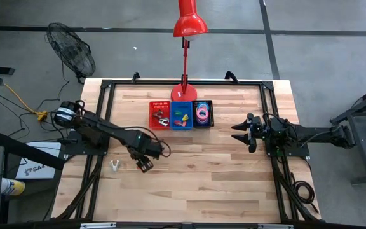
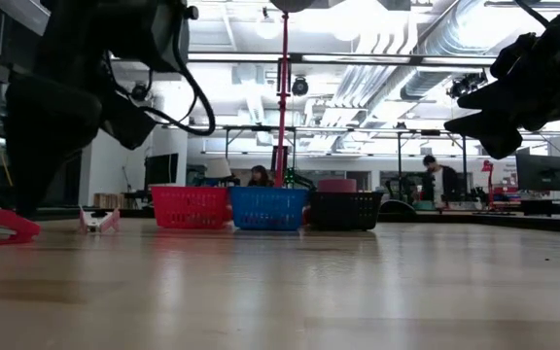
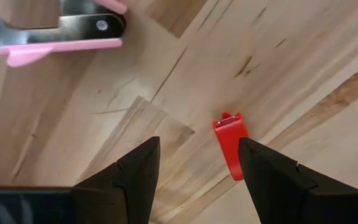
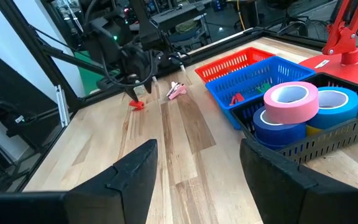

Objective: Pick and place Stapler, Stapler remover, tape
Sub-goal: Put the red stapler into the blue basket

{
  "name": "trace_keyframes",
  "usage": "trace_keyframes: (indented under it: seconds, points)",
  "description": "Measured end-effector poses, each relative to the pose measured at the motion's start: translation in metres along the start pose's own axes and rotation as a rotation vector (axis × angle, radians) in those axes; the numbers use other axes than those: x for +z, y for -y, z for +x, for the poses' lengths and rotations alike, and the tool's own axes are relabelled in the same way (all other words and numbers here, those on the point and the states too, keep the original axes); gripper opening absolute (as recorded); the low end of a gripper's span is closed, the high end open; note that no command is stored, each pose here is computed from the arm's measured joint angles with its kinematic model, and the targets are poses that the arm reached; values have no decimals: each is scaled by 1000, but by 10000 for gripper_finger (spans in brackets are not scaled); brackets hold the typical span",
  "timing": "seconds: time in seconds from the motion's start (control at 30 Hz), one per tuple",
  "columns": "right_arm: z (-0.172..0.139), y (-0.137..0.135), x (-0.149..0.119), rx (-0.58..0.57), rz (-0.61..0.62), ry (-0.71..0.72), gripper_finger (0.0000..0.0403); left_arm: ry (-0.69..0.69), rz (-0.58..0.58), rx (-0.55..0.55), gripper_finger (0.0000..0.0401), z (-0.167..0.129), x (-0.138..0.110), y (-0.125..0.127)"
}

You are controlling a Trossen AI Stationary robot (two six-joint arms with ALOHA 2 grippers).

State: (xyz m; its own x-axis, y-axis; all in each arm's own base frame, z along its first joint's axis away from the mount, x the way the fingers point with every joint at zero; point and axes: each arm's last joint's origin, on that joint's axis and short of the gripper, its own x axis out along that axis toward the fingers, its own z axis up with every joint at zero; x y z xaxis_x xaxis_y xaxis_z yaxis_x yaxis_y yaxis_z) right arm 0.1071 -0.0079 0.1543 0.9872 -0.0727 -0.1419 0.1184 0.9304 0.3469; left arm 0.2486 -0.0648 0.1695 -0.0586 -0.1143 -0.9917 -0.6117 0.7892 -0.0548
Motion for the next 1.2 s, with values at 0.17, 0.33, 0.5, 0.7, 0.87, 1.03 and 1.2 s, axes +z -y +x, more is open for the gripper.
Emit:
trace_keyframes:
  seconds: [0.17,0.33,0.5,0.7,0.87,1.03,1.2]
  points:
    - [0,0,0,0,0,0,220,7,5,-8,212,0,0,1]
    - [0,0,0,0,0,0,220,13,-34,-19,212,0,0,2]
    - [0,0,0,0,0,0,220,-6,-68,-32,212,1,0,3]
    - [0,0,0,0,0,0,220,-24,-104,-44,212,1,0,3]
    - [0,0,0,0,0,0,220,-27,-136,-47,211,1,0,3]
    - [0,0,0,0,0,0,220,-38,-151,-44,211,5,0,6]
    - [0,0,0,1,0,0,220,-81,-146,-42,211,17,1,12]
